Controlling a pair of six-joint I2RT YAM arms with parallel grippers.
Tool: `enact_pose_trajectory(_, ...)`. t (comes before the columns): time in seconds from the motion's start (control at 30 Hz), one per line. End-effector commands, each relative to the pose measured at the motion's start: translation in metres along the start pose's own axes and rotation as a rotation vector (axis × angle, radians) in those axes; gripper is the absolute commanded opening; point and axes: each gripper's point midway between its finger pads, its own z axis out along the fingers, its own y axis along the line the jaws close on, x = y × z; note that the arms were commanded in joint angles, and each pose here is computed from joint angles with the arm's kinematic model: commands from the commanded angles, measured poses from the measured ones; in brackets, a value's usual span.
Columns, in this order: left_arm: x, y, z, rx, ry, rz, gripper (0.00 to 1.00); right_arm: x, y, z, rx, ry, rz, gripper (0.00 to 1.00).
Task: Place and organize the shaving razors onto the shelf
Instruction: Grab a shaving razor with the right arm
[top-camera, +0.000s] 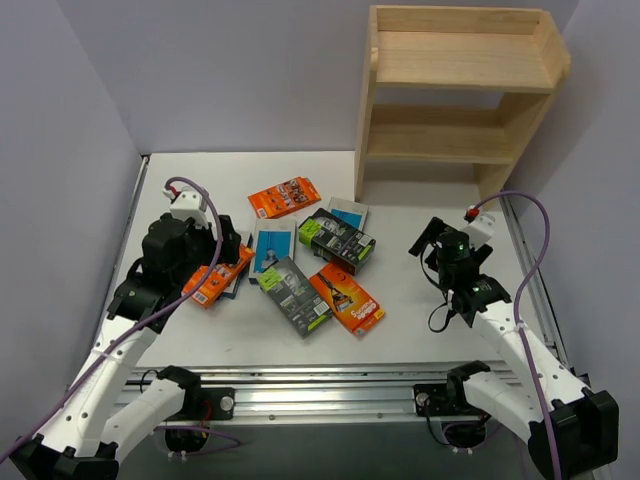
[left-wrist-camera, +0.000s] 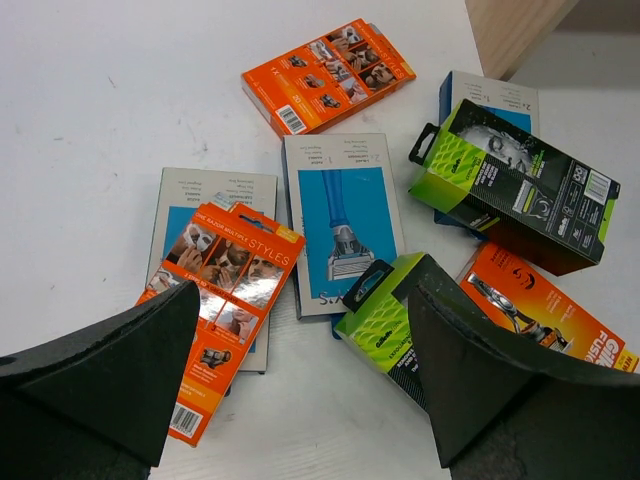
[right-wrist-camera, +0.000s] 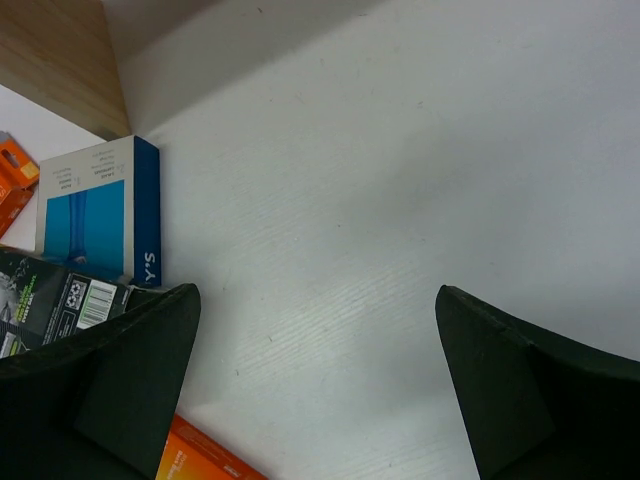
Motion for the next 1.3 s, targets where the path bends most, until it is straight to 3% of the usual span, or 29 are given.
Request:
enact_pose_trajectory(0.0,-0.015,-0.005,0.003,0.021,-0.044,0.008,0.94,-0.010,-0.004,0.001,0.038,-0.042,0.052,1.00)
enact_pose_trajectory(0.23,-0.012,-0.007,0.004,0.033,-0.031,0.010,0.94,0.003,-0.003,0.007,0.022,0.000,-0.023,1.00)
enact_pose_trajectory(0.5,-0.017,0.003,-0.006,-0.017,-0.060,-0.002,0.94,0.039,0.040,-0.025,-0.384,0.096,-0.108,1.00)
enact_pose_trajectory(0.77,-0.021,0.014,-0.010,-0.080,-0.081,-0.015,0.94,0.062,0.091,-0.063,-0.718,0.235,0.009,1.00)
enact_pose_trajectory(1.07,-0.018,0.010,-0.006,-0.042,-0.051,-0.042,0.94,0.100,0.101,-0.051,-0.697,0.357,0.171,1.00)
enact_pose_trajectory(1.27,-0.018,0.004,-0.005,-0.007,-0.044,-0.047,0.94,0.094,0.108,-0.031,-0.654,0.318,0.259,1.00)
